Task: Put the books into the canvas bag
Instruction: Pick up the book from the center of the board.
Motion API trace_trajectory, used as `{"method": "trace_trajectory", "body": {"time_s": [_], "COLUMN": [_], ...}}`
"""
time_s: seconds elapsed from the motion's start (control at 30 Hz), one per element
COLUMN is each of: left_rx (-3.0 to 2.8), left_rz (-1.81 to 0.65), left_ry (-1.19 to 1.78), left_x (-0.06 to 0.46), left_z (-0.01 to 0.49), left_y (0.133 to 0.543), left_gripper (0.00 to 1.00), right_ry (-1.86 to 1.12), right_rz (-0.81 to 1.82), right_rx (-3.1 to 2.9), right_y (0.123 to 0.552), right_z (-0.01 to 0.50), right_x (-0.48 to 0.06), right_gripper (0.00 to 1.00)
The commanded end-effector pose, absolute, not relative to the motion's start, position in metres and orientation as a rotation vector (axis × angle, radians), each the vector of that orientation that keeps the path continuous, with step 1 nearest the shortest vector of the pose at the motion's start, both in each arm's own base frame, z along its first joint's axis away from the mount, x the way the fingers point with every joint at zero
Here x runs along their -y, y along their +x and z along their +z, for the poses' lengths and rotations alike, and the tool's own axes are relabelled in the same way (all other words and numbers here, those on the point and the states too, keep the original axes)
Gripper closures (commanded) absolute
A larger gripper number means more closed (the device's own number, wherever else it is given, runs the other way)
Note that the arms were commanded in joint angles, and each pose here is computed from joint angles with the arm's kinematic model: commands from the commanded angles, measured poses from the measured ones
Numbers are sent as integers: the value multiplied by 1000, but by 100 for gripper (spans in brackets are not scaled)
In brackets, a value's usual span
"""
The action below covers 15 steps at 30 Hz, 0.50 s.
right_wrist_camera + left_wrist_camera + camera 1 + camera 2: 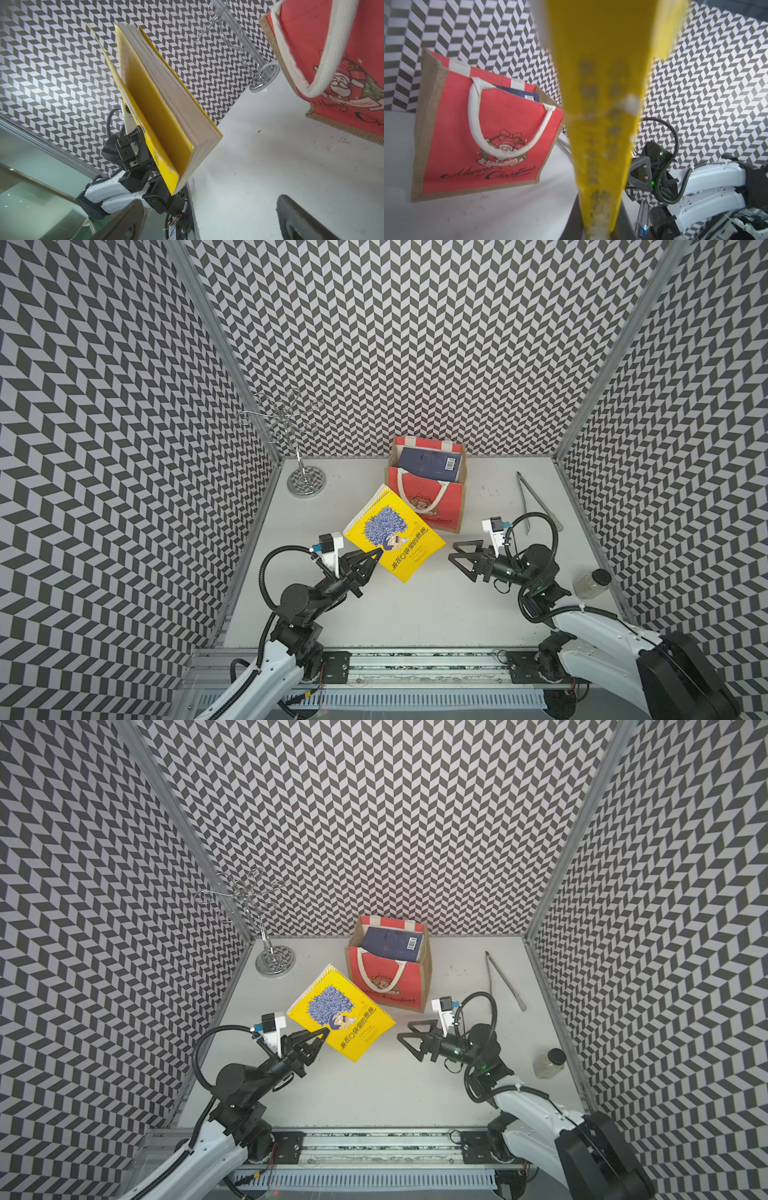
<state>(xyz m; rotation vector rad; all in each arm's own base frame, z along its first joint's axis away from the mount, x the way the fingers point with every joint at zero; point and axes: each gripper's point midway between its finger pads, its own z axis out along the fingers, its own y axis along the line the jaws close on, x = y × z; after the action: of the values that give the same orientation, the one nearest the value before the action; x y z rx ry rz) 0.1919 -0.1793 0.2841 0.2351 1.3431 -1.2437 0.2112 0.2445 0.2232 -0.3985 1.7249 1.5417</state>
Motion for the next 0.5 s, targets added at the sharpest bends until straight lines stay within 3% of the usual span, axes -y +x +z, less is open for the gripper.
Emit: {"method": "trace_trajectory", "body": {"time_s": [0.0, 0.47], "left_rx": [-1100, -1003], "left_rz": [-1265, -1382], "left_ry": [145, 161], "left_x": [156, 170], "left_z": [334, 350], "left_y": [184, 183], "left_gripper": [100, 100], "right_ry": [-389, -464], "right_rz": [1607, 1693], "right_rx": [-1588, -1510], "right_y": [205, 217], "right_z": [266, 303], "right_x": [-254, -312], "right_gripper": [1, 1]}}
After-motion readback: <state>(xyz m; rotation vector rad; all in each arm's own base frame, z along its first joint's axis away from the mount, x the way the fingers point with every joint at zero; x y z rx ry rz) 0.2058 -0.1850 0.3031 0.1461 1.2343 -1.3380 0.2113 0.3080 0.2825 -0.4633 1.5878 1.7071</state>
